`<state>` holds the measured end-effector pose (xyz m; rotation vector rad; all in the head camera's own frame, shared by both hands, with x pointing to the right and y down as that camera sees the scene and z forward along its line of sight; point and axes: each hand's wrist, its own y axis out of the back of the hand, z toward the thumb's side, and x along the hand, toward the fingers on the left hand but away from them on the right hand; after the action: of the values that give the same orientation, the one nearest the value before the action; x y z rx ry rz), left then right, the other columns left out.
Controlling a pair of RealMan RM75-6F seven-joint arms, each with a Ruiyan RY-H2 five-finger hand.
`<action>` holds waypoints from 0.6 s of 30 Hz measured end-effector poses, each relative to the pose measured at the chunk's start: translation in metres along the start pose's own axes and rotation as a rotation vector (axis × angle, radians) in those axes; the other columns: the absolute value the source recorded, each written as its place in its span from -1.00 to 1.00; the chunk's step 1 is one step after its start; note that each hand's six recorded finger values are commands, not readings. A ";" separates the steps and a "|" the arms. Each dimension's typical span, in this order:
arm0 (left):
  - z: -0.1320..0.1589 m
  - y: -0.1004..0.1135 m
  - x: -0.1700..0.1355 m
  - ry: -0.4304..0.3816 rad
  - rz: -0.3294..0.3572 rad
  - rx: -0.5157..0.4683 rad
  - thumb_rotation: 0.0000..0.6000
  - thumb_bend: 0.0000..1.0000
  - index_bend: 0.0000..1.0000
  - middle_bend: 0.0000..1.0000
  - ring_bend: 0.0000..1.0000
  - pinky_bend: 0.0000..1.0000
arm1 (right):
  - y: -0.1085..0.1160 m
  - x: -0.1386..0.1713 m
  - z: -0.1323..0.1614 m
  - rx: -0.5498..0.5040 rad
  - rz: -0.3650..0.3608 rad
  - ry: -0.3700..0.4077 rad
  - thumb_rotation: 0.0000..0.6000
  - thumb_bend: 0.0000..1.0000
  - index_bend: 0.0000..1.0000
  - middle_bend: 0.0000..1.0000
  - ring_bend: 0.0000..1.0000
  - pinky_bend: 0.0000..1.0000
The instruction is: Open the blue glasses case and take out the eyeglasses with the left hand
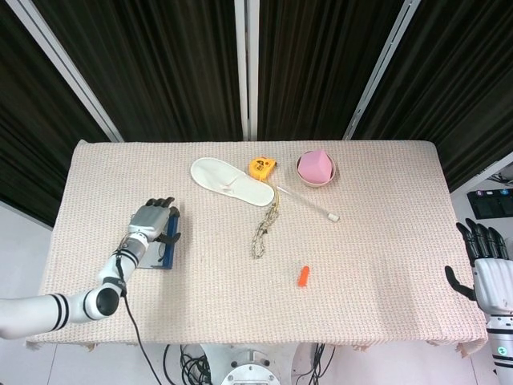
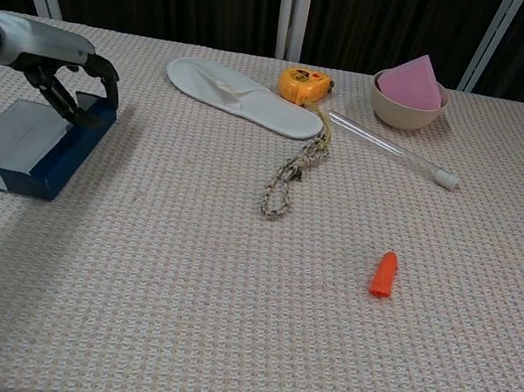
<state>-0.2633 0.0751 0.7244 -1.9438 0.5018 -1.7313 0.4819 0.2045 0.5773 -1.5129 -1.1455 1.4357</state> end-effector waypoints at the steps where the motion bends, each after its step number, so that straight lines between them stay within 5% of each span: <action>1: -0.001 0.000 0.000 0.010 -0.001 0.004 0.43 -0.29 -0.50 -1.00 -1.00 -1.00 | 0.000 0.000 0.000 0.000 0.000 0.001 1.00 -0.38 -1.00 -1.00 -1.00 -1.00; 18: -0.028 0.009 -0.016 0.181 -0.133 0.088 0.41 -0.03 -0.50 -1.00 -1.00 -1.00 | 0.001 -0.002 0.008 -0.001 -0.011 0.023 1.00 -0.39 -1.00 -1.00 -1.00 -1.00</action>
<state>-0.2924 0.0733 0.7085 -1.8053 0.3586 -1.9908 0.4742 0.2023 0.5764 -1.5184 -1.1393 1.4072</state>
